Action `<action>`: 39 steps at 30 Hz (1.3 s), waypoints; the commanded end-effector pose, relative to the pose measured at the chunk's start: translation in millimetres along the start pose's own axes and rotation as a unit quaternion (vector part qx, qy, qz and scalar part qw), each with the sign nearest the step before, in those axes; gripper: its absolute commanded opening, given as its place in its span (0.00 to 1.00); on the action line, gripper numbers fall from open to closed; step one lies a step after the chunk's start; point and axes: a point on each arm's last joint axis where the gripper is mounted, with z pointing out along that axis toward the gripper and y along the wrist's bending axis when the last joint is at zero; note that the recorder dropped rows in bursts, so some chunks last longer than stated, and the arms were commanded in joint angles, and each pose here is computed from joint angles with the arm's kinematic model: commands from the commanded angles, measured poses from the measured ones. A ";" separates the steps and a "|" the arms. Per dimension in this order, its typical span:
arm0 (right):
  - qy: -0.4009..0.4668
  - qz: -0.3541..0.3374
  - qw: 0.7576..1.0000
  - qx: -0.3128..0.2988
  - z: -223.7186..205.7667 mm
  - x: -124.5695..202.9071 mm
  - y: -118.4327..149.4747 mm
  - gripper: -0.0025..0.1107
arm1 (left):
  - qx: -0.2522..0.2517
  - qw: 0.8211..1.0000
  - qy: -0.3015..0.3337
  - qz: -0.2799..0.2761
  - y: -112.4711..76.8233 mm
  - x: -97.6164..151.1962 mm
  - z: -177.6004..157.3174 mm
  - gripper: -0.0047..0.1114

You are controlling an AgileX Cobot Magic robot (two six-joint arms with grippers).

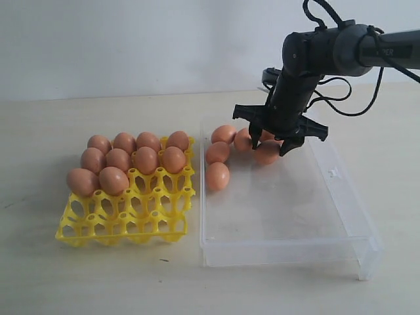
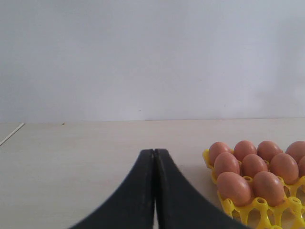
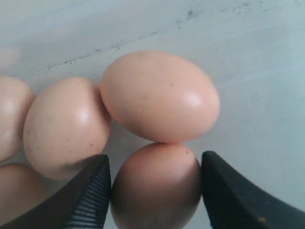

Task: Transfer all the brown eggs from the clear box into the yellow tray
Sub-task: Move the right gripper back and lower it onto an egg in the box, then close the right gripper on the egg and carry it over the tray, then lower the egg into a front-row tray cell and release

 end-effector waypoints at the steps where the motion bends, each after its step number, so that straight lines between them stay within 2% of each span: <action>1: 0.006 -0.005 1.000 0.001 0.4 -0.5 -1.3 0.39 | 0.002 1.000 -0.002 -0.005 -0.2 0.6 -0.3 0.04; 7: 0.015 -0.043 0.999 0.004 -3.9 1.0 -1.9 0.02 | 0.002 1.000 -0.002 -0.005 -0.2 0.6 -0.3 0.04; 12: -0.014 -0.104 0.994 -0.011 -34.7 -3.3 2.1 0.02 | 0.002 1.000 -0.002 -0.005 -0.2 0.6 -0.3 0.04; 15: -0.036 -0.151 0.988 -0.025 -58.5 0.5 13.1 0.02 | 0.002 1.000 -0.002 -0.005 -0.2 0.6 -0.3 0.04; 21: -0.121 -0.223 0.964 -0.083 -96.5 33.6 53.6 0.02 | 0.002 1.000 -0.002 -0.005 -0.2 0.6 -0.3 0.04; 25: -0.200 -0.257 0.934 -0.149 -117.3 63.4 86.6 0.02 | 0.002 1.000 -0.002 -0.005 -0.2 0.6 -0.3 0.04; 32: -0.239 -0.319 0.895 -0.203 -109.4 116.1 123.9 0.02 | 0.002 1.000 -0.002 -0.005 -0.2 0.6 -0.3 0.04; 39: -0.283 -0.341 0.859 -0.257 -89.9 154.3 134.4 0.02 | 0.002 1.000 -0.002 -0.005 -0.2 0.6 -0.3 0.04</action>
